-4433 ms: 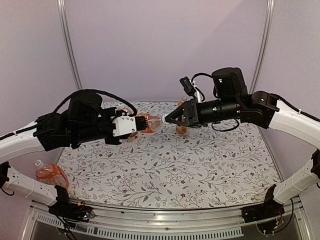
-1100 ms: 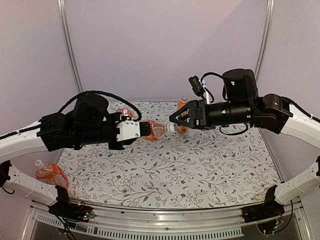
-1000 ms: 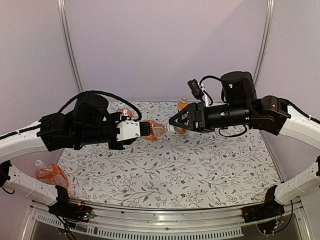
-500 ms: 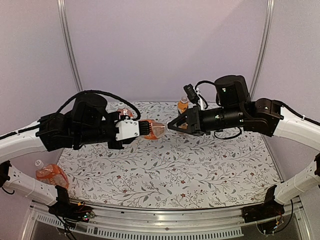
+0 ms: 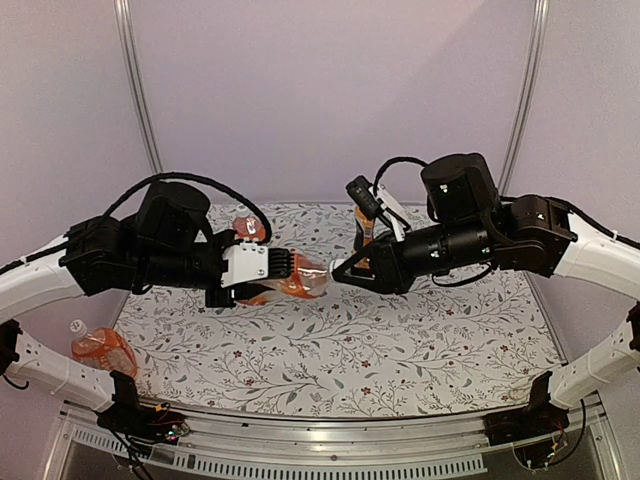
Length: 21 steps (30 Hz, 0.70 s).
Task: Unscrew the bottle caps
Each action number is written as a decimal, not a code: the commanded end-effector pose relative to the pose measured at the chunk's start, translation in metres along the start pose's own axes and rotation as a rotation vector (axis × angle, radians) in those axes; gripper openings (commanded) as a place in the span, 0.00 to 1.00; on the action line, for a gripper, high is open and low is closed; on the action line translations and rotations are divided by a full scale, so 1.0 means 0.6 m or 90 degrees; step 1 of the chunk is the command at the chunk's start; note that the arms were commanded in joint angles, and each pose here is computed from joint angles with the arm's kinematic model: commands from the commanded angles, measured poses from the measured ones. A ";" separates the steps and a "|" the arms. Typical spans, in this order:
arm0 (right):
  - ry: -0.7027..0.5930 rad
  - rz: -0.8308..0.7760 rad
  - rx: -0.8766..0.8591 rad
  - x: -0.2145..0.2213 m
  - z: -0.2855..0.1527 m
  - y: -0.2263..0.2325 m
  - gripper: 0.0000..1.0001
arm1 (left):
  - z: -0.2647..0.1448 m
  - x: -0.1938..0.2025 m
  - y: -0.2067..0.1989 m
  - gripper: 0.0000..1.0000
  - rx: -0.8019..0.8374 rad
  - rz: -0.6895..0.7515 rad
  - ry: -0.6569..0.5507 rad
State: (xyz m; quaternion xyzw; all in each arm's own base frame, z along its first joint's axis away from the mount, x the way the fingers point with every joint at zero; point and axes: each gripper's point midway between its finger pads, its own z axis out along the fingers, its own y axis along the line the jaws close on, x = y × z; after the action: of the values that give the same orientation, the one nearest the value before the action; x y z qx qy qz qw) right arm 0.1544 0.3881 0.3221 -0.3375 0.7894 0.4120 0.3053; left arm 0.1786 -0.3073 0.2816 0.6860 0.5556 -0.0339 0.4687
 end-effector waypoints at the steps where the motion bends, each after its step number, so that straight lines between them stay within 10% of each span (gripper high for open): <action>1: 0.011 -0.297 -0.002 0.027 -0.024 0.033 0.00 | -0.032 -0.049 -0.069 0.21 0.168 -0.042 -0.077; 21: 0.094 -0.589 0.083 0.049 -0.036 0.017 0.00 | -0.036 -0.051 -0.098 0.21 0.236 -0.052 -0.077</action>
State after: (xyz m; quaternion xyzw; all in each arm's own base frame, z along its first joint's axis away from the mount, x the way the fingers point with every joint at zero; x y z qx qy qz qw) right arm 0.1167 0.3775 0.3231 -0.6380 0.6046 0.2154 0.4255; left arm 0.1309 -0.3164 0.2734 0.7042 0.5742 -0.1708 0.3811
